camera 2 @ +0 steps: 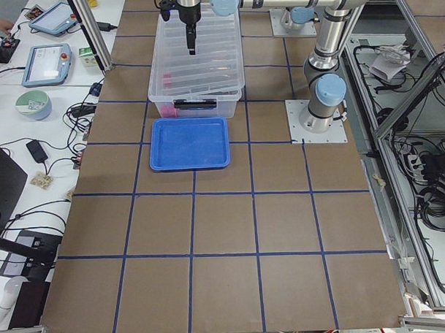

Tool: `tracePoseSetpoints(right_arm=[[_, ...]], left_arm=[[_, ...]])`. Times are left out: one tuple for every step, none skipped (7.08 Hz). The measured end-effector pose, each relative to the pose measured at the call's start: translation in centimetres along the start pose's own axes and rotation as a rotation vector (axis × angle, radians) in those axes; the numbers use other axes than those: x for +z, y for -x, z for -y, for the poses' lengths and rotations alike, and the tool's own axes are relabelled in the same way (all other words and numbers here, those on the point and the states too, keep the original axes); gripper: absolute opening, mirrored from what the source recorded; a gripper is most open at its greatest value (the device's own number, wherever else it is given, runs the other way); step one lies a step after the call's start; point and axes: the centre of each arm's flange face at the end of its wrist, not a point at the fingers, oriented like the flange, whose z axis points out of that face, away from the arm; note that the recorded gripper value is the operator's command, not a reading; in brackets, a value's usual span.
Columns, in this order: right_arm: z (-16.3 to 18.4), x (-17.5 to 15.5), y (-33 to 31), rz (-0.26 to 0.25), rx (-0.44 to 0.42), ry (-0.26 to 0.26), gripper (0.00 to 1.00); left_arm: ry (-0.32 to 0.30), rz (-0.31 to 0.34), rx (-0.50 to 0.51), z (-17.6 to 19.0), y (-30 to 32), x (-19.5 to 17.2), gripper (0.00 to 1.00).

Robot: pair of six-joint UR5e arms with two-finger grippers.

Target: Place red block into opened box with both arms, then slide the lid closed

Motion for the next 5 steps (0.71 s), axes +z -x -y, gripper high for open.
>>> tracePoseSetpoints(right_arm=[[-0.3, -3.6, 0.0, -0.003, -0.001, -0.001, 1.00], [-1.2, -7.2, 0.5, -0.002, 0.007, -0.005, 1.00], [-2.4, -10.0, 2.0, 0.003, 0.017, -0.019, 1.00], [-3.9, -11.8, 4.5, 0.009, 0.012, -0.033, 1.00], [-5.0, -12.4, 6.6, 0.018, -0.004, -0.040, 1.00]], left_arm=[[0.000, 0.000, 0.000, 0.0, 0.0, 0.0, 1.00], [-0.002, 0.001, -0.001, 0.0, 0.1, -0.1, 1.00], [-0.006, 0.005, -0.001, 0.0, 0.1, -0.3, 1.00], [-0.011, 0.013, 0.000, -0.1, 0.2, -0.6, 1.00], [-0.015, 0.019, 0.001, -0.3, 0.2, -0.9, 1.00]])
